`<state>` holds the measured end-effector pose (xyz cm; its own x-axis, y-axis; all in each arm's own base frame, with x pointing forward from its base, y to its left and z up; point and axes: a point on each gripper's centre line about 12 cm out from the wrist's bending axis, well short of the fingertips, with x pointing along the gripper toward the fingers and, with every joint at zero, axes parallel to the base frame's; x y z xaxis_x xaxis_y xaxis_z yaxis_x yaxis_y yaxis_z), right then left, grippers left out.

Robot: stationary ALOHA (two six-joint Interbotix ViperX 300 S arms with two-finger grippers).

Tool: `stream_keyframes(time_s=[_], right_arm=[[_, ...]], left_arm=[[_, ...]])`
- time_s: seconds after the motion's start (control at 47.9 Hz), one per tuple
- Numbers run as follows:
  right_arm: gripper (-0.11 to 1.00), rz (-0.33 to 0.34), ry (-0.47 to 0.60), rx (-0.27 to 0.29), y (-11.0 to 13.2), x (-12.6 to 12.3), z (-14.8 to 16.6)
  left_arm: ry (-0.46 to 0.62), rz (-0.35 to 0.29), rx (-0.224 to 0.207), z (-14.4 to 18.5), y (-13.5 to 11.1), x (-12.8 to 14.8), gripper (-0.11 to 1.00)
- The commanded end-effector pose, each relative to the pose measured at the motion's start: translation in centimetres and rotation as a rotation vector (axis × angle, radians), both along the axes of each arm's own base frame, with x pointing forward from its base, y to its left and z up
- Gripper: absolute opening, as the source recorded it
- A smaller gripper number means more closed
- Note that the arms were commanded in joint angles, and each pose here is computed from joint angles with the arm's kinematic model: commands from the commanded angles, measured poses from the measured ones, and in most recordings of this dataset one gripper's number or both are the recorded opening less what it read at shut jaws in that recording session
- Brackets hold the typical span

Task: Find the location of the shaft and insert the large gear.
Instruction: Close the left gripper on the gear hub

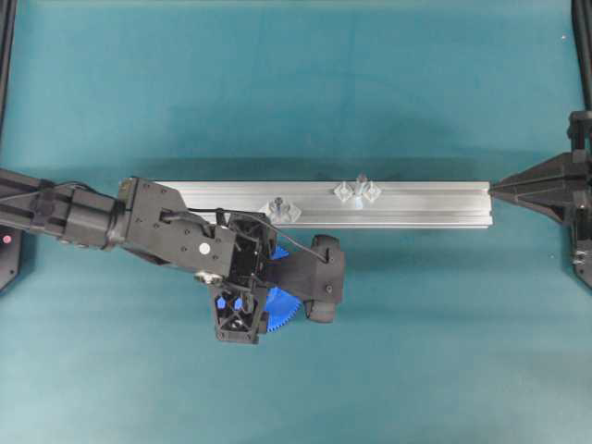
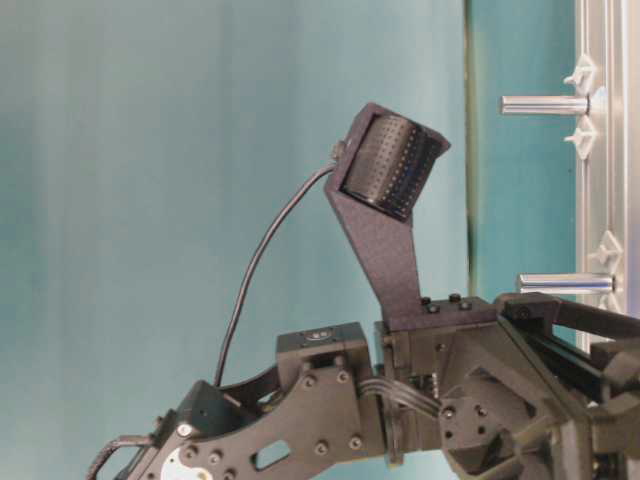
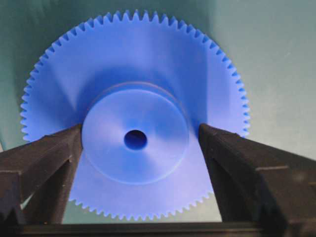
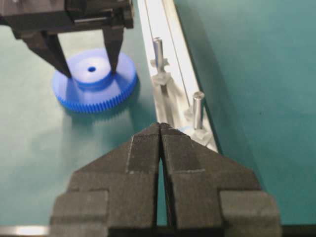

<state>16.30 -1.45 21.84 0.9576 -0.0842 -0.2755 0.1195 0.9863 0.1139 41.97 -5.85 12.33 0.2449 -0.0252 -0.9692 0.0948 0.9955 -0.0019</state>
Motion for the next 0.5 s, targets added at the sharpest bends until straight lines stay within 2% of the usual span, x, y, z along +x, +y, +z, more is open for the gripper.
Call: stream_keyframes(time_s=[0.0,0.084,0.48], right_arm=[[0.0,-0.006,-0.008,0.008,-0.07,0.17,0.32],[0.0,-0.006,-0.011,0.008,-0.07,0.16,0.36],[0.0,-0.006,-0.013,0.008,-0.06,0.08,0.37]], left_arm=[[-0.02,0.002,-0.002,0.72,-0.02,0.25,0.82],[-0.018,-0.001,-0.001,0.7,-0.01,0.17,0.71],[-0.022,-0.008,0.001,0.87,0.01,0.09,0.7]])
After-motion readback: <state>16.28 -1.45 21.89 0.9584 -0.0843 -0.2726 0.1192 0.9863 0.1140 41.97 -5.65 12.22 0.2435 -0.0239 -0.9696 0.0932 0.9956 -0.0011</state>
